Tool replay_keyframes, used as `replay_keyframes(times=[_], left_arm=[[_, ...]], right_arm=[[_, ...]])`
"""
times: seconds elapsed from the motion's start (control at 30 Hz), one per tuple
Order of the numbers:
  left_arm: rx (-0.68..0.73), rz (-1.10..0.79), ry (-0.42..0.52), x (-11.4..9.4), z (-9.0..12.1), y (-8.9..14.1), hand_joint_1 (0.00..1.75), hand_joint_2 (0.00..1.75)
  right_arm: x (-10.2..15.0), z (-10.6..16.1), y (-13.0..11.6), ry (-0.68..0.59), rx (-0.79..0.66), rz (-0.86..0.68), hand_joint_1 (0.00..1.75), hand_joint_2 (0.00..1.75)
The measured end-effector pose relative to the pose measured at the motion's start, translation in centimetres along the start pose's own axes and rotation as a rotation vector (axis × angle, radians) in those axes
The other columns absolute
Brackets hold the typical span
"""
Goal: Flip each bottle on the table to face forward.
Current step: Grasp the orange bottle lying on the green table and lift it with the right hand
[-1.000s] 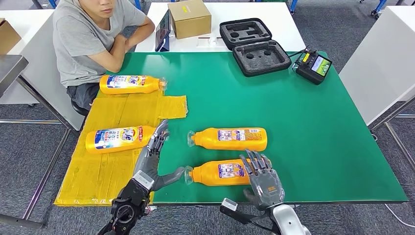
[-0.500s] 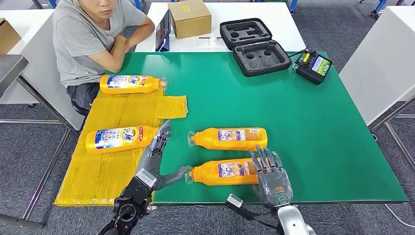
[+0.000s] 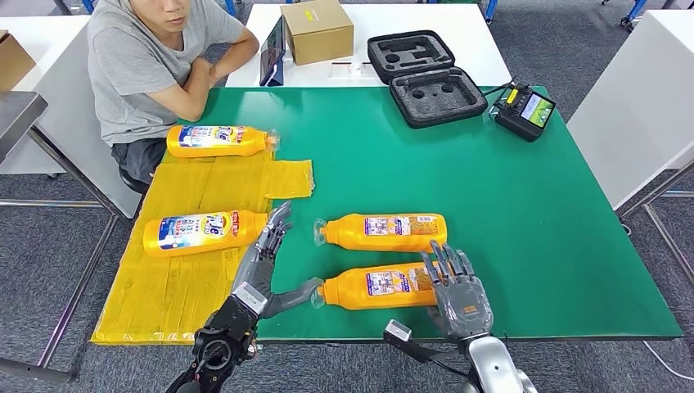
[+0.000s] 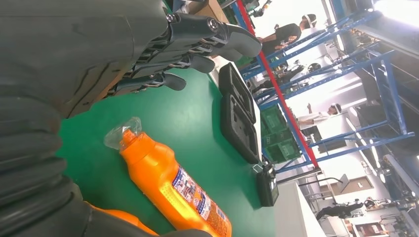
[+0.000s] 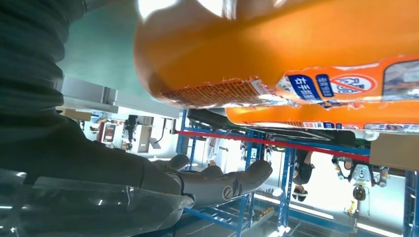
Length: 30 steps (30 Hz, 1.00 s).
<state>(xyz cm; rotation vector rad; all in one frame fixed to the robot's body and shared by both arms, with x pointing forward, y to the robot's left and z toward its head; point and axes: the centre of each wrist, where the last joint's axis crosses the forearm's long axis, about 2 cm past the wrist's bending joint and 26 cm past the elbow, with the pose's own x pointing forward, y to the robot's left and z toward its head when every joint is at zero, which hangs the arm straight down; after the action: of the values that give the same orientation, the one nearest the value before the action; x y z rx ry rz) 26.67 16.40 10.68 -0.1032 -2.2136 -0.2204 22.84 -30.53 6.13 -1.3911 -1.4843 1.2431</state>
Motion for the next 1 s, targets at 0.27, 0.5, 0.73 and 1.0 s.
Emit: replay_keyframes(times=[0.27, 0.5, 0.73, 1.0], left_arm=[[-0.009, -0.001, 0.0, 0.0, 0.0, 0.0, 0.0, 1.75], [-0.009, -0.001, 0.0, 0.0, 0.0, 0.0, 0.0, 1.75], [-0.01, -0.001, 0.0, 0.0, 0.0, 0.0, 0.0, 1.75], [-0.02, -0.012, -0.001, -0.1, -0.1, -0.1, 0.0, 1.75]], right_arm=[[-0.9, -0.6, 0.8, -0.008, -0.015, -0.161, 0.0, 1.75], [-1.1, -0.6, 1.3, 0.015, -0.001, -0.184, 0.0, 1.75], [-1.1, -0.5, 1.6, 0.016, 0.006, -0.204, 0.0, 1.75], [-1.4, -0.6, 2.5, -0.015, 0.018, -0.267, 0.0, 1.75]])
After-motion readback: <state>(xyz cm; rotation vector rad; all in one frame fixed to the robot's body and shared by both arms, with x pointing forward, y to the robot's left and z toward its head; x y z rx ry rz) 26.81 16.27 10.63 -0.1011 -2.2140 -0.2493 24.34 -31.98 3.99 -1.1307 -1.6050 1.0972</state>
